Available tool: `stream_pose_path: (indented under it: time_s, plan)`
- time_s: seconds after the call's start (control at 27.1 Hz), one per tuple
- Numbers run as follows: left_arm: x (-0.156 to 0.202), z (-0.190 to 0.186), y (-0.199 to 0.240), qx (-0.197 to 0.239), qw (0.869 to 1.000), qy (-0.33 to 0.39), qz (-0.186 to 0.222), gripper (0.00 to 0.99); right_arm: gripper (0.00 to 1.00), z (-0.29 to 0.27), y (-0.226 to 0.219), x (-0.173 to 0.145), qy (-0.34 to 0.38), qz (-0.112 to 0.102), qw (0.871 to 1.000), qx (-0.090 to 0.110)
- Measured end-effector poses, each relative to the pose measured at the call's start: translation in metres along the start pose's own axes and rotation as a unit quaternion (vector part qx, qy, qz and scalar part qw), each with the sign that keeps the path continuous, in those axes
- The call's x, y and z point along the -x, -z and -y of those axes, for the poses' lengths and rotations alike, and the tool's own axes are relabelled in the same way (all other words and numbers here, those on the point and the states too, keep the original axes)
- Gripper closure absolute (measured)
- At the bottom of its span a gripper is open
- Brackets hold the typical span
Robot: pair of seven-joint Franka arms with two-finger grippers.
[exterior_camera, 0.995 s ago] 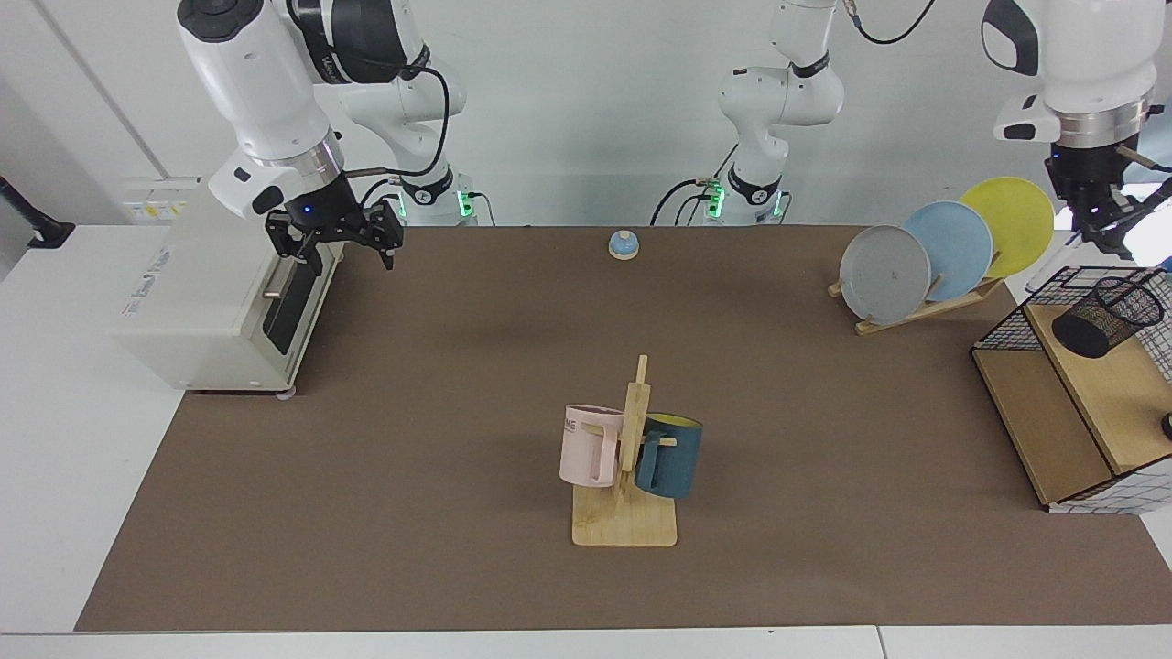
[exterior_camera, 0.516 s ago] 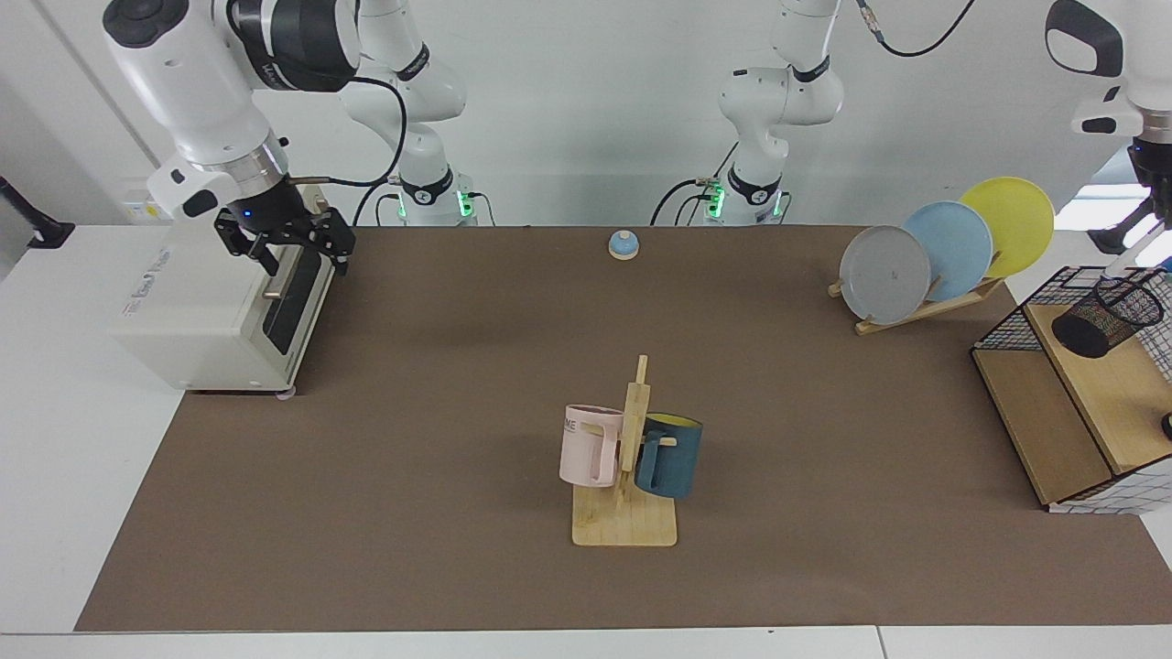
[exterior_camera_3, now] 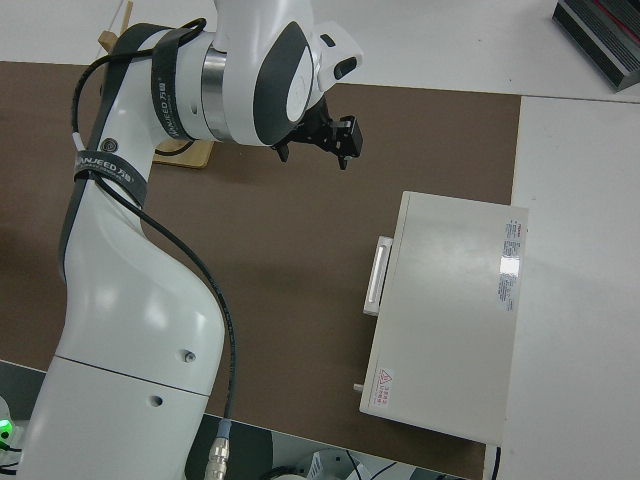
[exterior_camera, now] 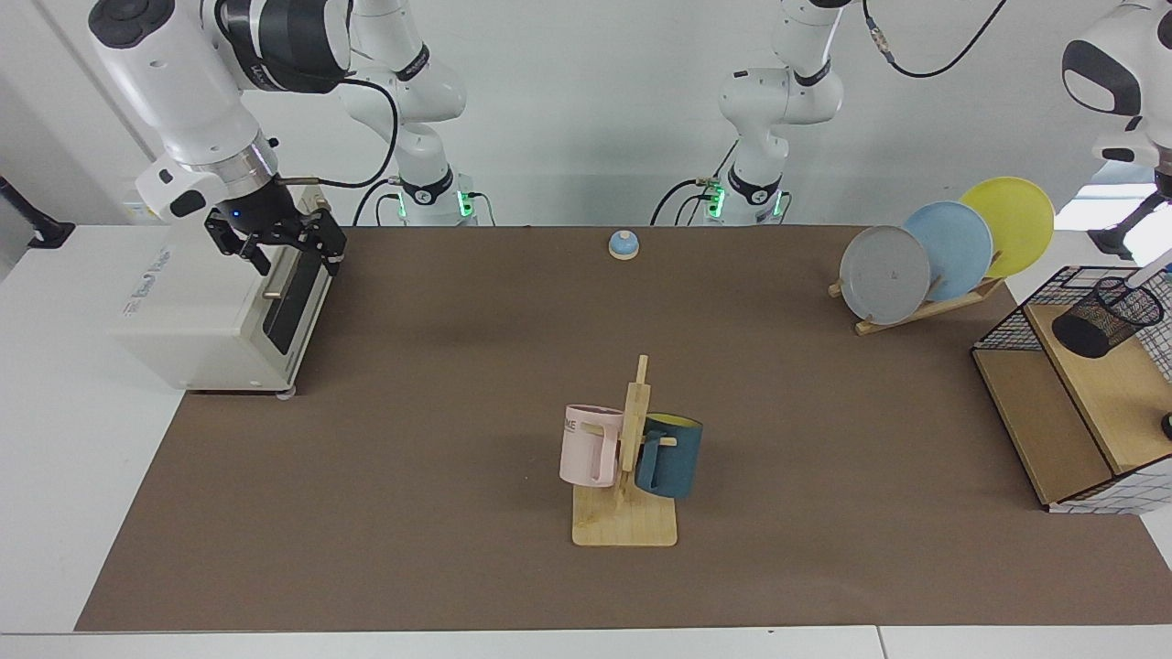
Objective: Put markers into pen holder
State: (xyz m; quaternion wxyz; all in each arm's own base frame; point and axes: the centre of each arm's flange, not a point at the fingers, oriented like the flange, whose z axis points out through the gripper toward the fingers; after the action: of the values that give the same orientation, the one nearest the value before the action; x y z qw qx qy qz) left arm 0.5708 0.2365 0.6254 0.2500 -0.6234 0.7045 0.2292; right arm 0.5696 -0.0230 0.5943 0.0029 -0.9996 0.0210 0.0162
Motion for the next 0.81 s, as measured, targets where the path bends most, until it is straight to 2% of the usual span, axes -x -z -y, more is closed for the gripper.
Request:
stream_pose_path:
  time_s: [0.29,0.48,0.52,0.63,0.66,0.77,0.81]
  plan:
    - [-0.015,0.012,-0.021,0.011,1.0,-0.016,0.0,0.828,0.0,0.0,-0.001,0.0,0.0,0.001,1.0,0.0]
    - [-0.024,0.017,-0.035,0.02,1.0,-0.017,-0.002,0.604,0.0,0.0,-0.001,0.0,0.0,0.001,1.0,0.0]
    - [-0.025,0.017,-0.036,0.02,1.0,-0.016,-0.003,0.502,0.0,0.0,-0.001,0.0,0.0,0.001,1.0,0.0]
    - [-0.029,0.018,-0.034,0.022,1.0,-0.014,-0.005,0.374,0.0,0.0,-0.001,0.0,0.0,0.001,1.0,0.0]
    - [-0.031,0.019,-0.033,0.023,1.0,-0.01,-0.008,0.273,0.0,0.0,-0.001,0.0,0.0,0.001,1.0,0.0]
    - [-0.044,0.023,-0.026,0.024,0.999,0.009,-0.027,0.141,0.0,0.0,-0.001,0.0,0.0,0.001,1.0,0.0]
    - [-0.05,0.025,-0.023,0.023,0.999,0.014,-0.037,0.035,0.0,0.0,-0.001,0.0,0.0,0.001,1.0,0.0]
